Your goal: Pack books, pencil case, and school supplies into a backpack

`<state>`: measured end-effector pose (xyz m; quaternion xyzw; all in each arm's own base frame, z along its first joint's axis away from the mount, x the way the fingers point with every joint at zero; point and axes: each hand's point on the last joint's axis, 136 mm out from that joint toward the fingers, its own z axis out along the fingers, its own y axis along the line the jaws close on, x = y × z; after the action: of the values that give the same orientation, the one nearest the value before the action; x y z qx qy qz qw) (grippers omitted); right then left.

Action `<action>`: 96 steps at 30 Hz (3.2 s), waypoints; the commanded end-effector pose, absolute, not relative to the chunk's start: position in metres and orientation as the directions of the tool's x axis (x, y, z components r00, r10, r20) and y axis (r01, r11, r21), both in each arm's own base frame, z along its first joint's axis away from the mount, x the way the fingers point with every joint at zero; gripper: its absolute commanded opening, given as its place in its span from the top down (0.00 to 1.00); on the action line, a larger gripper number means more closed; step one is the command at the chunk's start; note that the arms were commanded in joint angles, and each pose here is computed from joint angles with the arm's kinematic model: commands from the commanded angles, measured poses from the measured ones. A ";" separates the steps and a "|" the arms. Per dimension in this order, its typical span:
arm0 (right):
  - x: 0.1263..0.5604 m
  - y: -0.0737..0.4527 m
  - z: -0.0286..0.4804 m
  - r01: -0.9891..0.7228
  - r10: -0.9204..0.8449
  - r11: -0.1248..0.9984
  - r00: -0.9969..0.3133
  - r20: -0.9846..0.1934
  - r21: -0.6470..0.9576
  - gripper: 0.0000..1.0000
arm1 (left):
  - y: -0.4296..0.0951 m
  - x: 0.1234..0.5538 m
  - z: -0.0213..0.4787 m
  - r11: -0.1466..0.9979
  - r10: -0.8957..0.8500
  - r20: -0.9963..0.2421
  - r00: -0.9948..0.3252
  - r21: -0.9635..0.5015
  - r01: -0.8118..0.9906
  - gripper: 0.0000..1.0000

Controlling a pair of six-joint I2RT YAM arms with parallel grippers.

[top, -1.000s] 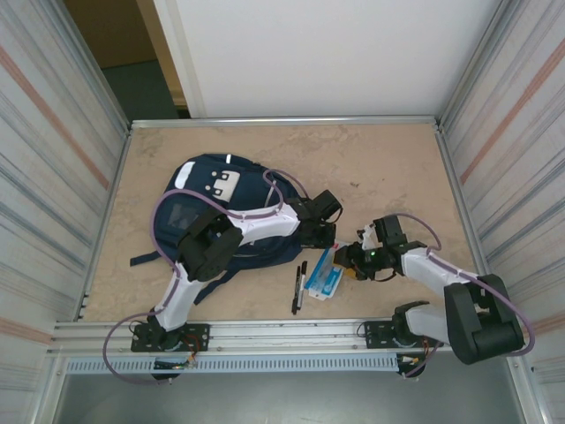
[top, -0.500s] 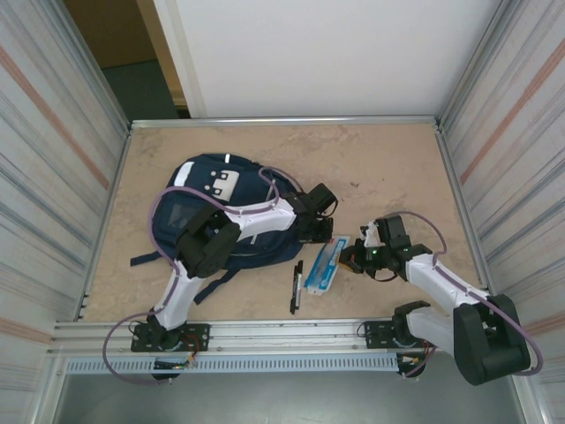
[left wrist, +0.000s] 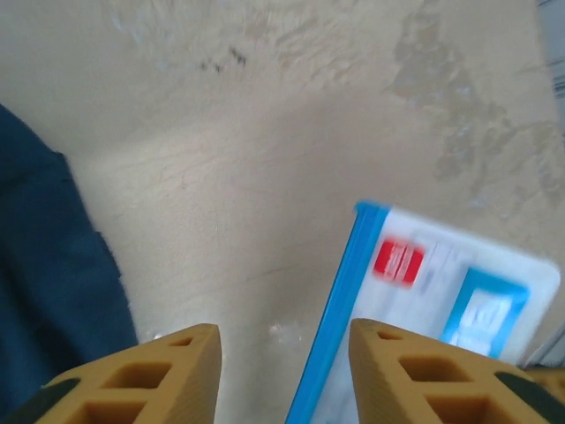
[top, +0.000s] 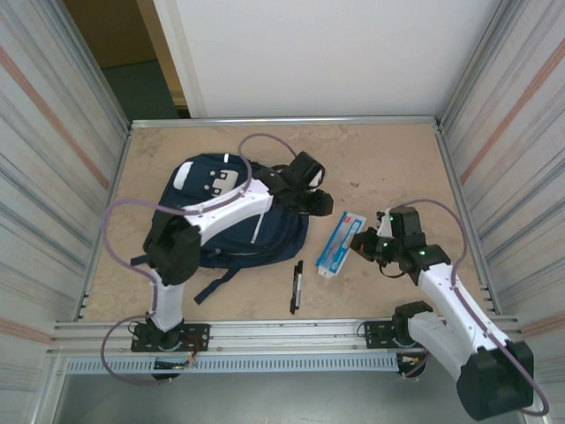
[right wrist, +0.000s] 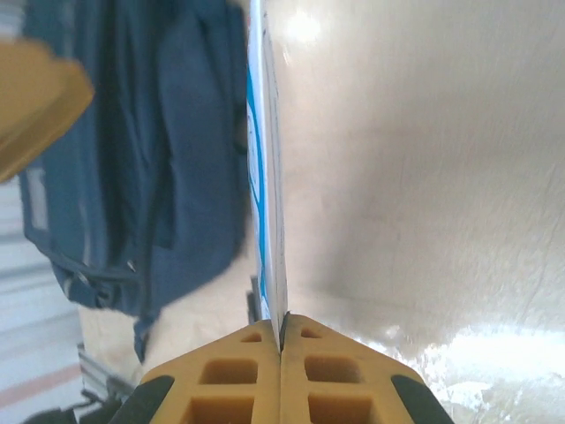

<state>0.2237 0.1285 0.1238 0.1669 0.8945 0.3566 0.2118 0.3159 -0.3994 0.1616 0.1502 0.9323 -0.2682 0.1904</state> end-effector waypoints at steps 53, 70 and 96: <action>0.308 0.310 0.179 -0.059 0.289 0.465 -0.933 -0.214 0.884 1.00 | -0.240 0.321 0.322 0.917 0.265 -0.779 -0.568 0.023 0.397 1.00; 0.351 0.353 0.112 0.346 0.516 0.358 -0.847 0.126 0.867 1.00 | -0.246 0.309 0.317 0.917 0.141 -0.771 -0.620 -0.134 0.376 1.00; 0.301 0.344 0.126 0.260 0.346 0.594 -0.937 0.051 0.761 0.38 | -0.204 0.318 0.292 0.956 -0.045 -0.758 -0.650 -0.222 0.193 1.00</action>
<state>0.3117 0.3558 0.1404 0.1945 0.8672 0.4521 0.0757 0.3135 -0.2147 0.2642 0.0762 0.9186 -0.1236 0.3676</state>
